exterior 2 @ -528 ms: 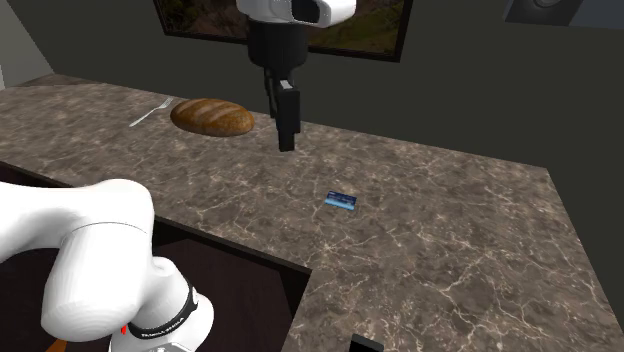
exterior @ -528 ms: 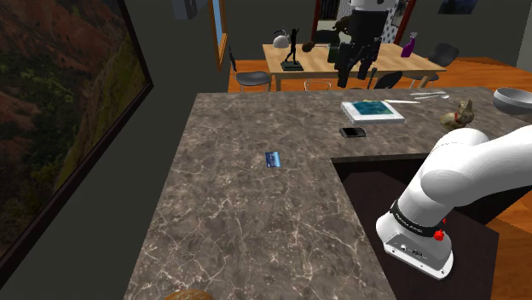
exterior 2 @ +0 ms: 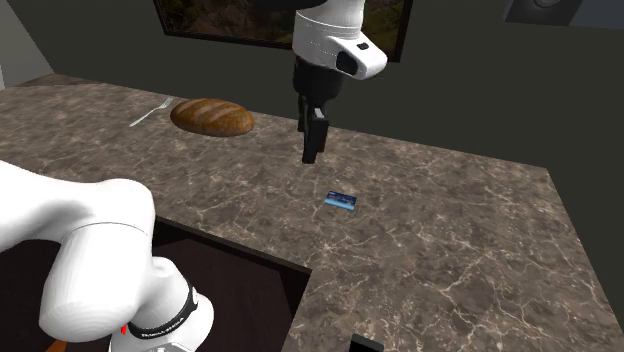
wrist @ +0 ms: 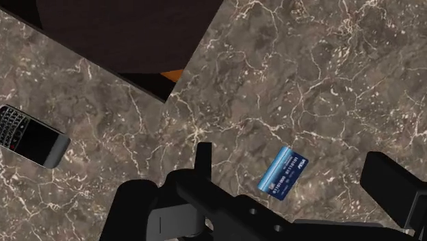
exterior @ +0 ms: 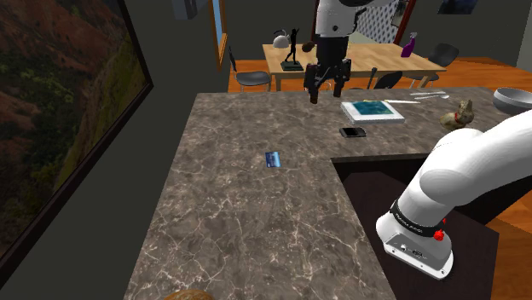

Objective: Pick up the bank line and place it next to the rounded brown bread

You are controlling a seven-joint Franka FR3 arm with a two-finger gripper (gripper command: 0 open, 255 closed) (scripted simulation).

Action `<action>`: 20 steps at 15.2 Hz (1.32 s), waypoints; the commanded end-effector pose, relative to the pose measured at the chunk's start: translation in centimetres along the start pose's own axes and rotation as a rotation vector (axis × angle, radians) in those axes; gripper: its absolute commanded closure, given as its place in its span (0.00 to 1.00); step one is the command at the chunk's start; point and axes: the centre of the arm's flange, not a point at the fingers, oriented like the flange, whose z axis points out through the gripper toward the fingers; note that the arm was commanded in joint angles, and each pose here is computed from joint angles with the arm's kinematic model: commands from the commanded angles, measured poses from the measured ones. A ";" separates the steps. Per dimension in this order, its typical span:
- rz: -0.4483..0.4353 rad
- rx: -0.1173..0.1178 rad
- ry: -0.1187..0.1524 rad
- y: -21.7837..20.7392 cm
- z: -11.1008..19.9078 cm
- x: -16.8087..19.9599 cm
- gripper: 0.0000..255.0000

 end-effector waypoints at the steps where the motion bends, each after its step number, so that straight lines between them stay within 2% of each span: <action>1: 0.046 0.013 -0.039 -0.7 1.9 1.9 0.00; 12: 0.284 0.079 -0.253 -4.3 13.4 12.9 0.00; 19: 0.436 0.122 -0.389 -5.7 21.8 18.9 0.00; 20: 0.451 0.126 -0.402 -5.8 22.6 19.4 0.00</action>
